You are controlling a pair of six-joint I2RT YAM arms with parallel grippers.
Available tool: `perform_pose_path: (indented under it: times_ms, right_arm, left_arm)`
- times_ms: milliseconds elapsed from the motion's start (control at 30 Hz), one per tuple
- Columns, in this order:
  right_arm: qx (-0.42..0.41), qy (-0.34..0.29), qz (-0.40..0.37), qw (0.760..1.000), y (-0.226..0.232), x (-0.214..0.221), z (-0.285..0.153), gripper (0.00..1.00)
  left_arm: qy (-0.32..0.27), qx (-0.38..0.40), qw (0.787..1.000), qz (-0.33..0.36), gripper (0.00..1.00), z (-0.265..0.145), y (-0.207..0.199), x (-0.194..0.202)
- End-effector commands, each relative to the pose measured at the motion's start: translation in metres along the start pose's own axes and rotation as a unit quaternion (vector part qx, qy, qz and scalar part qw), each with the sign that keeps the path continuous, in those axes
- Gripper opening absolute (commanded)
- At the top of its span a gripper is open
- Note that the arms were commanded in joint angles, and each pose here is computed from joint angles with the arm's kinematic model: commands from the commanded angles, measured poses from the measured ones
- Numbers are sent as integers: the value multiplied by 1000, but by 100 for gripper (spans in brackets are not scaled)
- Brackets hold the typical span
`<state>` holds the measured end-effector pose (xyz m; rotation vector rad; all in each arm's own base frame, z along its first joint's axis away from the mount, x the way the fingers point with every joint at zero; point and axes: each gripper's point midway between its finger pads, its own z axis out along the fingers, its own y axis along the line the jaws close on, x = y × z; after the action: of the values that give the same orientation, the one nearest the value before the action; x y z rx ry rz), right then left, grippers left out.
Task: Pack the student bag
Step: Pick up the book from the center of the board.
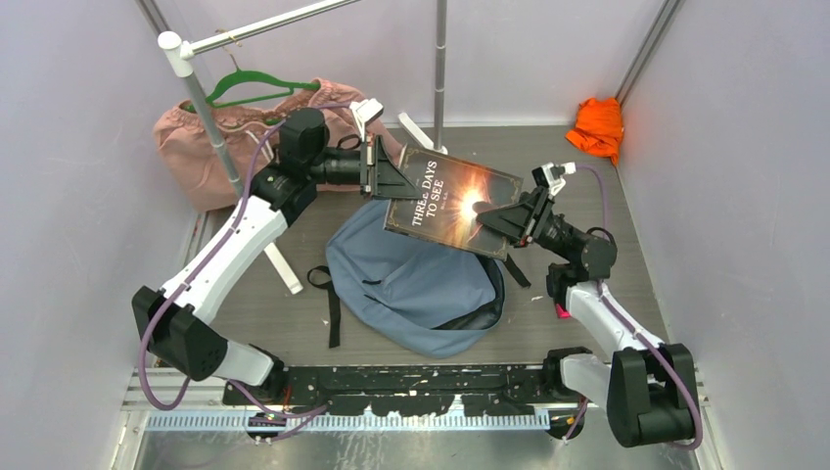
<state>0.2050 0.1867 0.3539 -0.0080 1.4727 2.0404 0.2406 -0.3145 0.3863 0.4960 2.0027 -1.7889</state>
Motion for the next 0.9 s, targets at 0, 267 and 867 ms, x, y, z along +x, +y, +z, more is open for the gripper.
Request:
perform_pose_path:
  times_ms: [0,267,867]
  right_arm:
    - [-32,-5,-36,999,13,-4,16,30]
    - [-20,-30,-20,999,-3,-11,20,1]
    - [633,-276,-106,716,-76,-46,-167,1]
  left_arm:
    - [-7,41,998,45,0,-6,-26,-6]
    - [-4,25,998,49,6,-6,-20,-4]
    - [-60,-272,936,216,92,-44,37,40]
